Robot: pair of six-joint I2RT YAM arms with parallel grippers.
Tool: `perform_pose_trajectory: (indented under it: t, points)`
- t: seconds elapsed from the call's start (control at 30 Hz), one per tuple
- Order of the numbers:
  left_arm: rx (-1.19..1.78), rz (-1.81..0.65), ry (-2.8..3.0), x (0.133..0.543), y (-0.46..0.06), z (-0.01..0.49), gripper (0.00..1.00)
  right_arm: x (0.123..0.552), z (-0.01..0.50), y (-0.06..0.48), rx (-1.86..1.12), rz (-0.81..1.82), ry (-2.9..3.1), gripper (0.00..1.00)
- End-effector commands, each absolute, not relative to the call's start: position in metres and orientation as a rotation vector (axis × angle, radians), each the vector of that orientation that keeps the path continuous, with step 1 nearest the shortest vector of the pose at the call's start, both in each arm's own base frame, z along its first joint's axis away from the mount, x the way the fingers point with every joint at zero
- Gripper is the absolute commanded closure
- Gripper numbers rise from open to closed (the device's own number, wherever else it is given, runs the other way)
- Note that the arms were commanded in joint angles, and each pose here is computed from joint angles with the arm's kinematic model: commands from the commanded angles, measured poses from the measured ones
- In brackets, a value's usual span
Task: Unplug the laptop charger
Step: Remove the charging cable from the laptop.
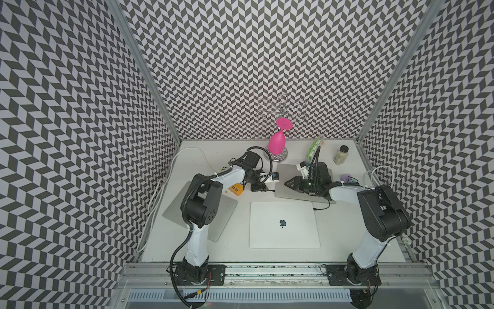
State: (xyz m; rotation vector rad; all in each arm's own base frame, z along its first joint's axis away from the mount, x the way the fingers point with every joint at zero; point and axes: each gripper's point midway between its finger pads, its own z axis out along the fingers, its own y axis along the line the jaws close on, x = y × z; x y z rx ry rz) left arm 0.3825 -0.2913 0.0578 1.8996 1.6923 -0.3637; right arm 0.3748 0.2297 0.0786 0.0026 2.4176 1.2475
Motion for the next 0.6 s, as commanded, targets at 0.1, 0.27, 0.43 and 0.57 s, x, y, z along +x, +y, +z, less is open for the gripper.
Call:
perform_pose_trajectory:
  t: [0.1,0.27,0.43,0.57]
  points:
    - [1.947,-0.352,1.646,0.375,-0.304,0.05,0.62,0.366,0.068,0.234,-0.014,1.326,2.414,0.78]
    - [1.966,-0.385,1.649,0.372,-0.307,0.044,0.63,0.361,0.063,0.233,-0.013,1.334,2.427,0.81]
    - [1.964,-0.368,1.664,0.372,-0.311,0.035,0.66,0.359,0.056,0.234,-0.014,1.343,2.444,0.87]
    - [1.948,-0.369,1.667,0.375,-0.314,0.033,0.66,0.356,0.05,0.233,-0.008,1.342,2.455,0.9]
